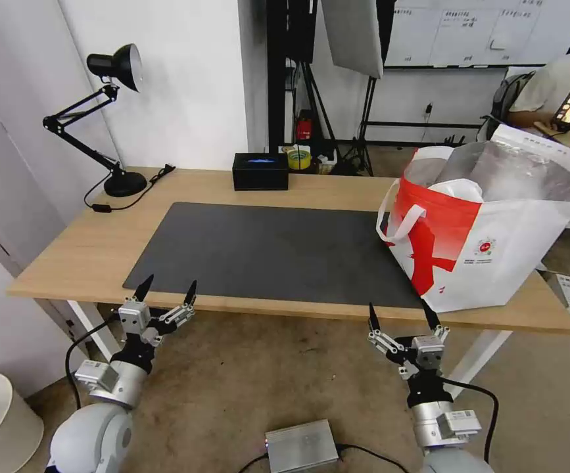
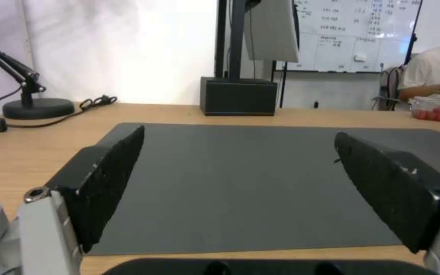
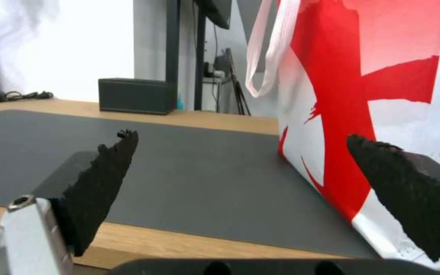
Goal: Pick up the trash from the table and place it into the takeout bag.
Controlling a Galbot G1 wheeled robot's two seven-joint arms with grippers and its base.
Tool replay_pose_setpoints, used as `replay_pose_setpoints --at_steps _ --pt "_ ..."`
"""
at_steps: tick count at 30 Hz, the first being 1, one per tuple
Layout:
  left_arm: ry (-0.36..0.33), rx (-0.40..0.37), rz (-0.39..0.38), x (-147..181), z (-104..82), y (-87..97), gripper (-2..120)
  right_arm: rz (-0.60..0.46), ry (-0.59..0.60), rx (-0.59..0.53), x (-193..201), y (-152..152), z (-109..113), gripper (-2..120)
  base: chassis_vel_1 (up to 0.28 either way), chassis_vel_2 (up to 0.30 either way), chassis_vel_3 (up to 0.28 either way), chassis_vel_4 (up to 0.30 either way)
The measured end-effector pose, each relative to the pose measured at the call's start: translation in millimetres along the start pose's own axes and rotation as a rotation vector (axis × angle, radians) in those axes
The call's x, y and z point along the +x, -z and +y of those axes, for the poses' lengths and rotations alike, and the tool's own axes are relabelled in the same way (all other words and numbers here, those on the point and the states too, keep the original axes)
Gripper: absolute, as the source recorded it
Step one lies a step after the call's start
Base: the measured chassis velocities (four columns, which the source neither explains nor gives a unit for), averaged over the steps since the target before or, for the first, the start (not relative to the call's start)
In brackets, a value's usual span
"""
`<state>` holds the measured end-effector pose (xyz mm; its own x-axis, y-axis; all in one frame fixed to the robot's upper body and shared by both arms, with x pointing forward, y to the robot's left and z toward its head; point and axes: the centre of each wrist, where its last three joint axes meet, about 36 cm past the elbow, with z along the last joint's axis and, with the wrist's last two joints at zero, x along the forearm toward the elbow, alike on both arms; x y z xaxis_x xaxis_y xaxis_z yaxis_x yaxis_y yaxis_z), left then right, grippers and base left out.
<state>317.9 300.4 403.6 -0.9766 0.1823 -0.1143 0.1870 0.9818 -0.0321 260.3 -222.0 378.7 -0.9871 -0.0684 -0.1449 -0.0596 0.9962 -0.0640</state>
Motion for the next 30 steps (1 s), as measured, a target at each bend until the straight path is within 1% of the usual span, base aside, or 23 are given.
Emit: replay_pose_setpoints --at_steps 30 --pt "0.003 -0.005 -0.003 -0.7 -0.2 1.5 100 0.000 0.000 0.000 0.0 0.0 0.0 100 0.000 0.000 0.000 0.000"
